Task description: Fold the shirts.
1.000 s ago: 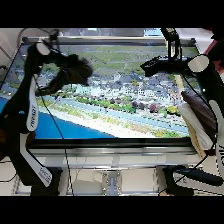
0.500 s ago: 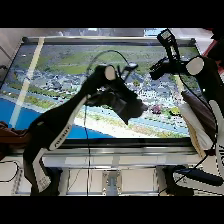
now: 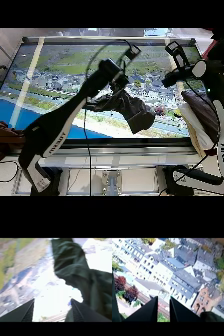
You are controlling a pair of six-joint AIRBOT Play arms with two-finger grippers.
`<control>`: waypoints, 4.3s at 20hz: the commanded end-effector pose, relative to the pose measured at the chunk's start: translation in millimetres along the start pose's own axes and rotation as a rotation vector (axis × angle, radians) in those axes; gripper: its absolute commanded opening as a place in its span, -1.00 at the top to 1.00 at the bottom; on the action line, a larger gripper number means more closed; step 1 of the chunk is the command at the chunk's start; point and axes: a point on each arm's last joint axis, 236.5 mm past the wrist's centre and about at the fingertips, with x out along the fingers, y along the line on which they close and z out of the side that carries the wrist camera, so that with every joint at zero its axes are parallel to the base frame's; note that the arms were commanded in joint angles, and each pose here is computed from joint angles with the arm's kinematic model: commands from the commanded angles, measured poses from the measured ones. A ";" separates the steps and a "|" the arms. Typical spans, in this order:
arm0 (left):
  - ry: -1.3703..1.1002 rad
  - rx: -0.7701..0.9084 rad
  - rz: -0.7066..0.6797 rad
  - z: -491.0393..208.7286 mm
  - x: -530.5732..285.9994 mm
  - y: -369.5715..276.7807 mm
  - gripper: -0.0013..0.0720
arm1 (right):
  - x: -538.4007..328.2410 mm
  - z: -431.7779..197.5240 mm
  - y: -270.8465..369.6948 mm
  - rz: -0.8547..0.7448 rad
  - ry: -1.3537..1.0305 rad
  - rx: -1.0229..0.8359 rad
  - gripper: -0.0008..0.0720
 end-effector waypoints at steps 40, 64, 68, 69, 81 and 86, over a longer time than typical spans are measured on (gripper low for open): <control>0.669 -0.209 -0.770 -239.7 82.3 -29.9 0.93 | 19.0 -124.9 128.9 0.587 0.373 0.550 0.39; 0.624 -0.218 -0.743 -222.6 82.7 -19.2 0.93 | 84.8 -73.0 76.7 0.250 -0.141 0.781 0.92; 0.359 -0.204 -0.621 -137.2 52.6 33.6 0.93 | 0.9 -53.5 2.1 0.073 -0.388 0.791 0.92; 0.297 -0.204 -0.585 -120.5 36.6 47.4 0.93 | -27.2 -51.5 -10.7 0.030 -0.446 0.780 0.92; -0.538 -0.318 0.018 -8.3 -338.2 210.0 0.93 | -370.1 36.2 -2.9 -0.242 -1.013 0.369 0.92; -0.237 -0.383 -0.008 -55.8 -212.3 195.2 0.93 | -238.8 30.4 31.3 0.168 -0.652 0.485 0.92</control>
